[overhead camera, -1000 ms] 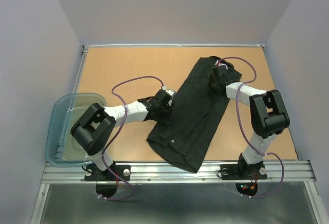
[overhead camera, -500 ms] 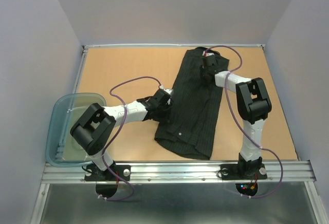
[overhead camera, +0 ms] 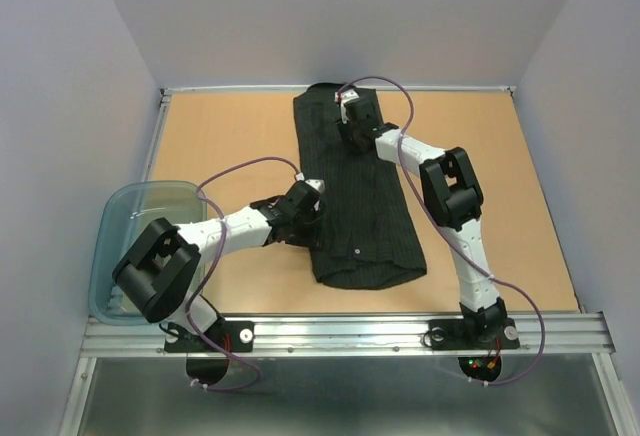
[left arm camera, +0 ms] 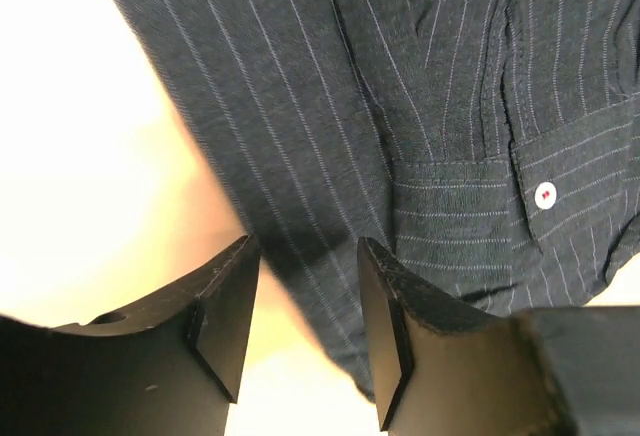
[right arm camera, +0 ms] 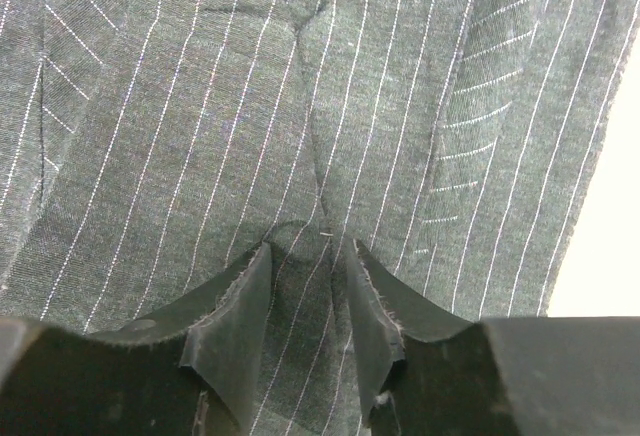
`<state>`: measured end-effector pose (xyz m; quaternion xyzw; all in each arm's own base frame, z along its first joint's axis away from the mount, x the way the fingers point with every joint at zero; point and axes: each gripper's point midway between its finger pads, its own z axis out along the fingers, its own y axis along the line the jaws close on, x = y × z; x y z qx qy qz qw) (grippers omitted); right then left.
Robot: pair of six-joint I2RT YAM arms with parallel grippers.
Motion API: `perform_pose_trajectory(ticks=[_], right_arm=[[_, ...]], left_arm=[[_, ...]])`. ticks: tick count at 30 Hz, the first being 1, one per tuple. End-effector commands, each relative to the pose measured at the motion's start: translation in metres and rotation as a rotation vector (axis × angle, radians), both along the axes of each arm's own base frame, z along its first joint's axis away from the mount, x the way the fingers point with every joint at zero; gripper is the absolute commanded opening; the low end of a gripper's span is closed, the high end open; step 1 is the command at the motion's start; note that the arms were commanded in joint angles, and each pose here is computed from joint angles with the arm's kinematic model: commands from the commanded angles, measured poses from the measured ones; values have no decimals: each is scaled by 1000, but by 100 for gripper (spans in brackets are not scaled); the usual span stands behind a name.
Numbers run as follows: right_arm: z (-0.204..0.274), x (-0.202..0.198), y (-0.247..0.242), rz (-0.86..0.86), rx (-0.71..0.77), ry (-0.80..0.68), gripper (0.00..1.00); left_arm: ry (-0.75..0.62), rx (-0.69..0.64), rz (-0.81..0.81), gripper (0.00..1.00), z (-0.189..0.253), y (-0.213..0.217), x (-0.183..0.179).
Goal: Fold and stack the long sleeve shirts
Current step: Fold the shirt
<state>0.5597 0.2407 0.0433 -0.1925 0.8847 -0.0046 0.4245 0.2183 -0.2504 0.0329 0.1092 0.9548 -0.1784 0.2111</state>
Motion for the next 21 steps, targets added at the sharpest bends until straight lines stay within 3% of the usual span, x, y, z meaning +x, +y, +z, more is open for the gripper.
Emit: perform_pose_trajectory(ticks=[1,3,4,6,9,12,13,15,18,21], right_arm=[[34,1,5,-9,17,-28,47],[48,-4,-6,-67,18,-43,57],[74,-7,-10,-87,36,-80,60],[83,-21,-26,-135,25,-84,69],[106,-50,-54,-250,82,-82,80],[128,-86,-78,-337,174,-54,84],[104,-108,-90,-350,165,28,84],[113,-135,-102,-384,223,41,83],[76,-195,-116,-401,223,168,77],[61,-229,-122,-424,260,220,69]], left_arm=[[-80,20,112,61,27,19,11],[-104,4,142,67,40,23,14],[-120,-8,167,77,48,24,18],[-134,-43,183,86,62,21,20],[-120,-61,186,87,68,20,16],[-84,-77,172,87,65,17,9],[-70,-78,174,85,61,18,7],[-54,-73,170,81,54,18,4],[-40,-61,186,63,38,21,7],[-15,-76,171,52,29,11,12]])
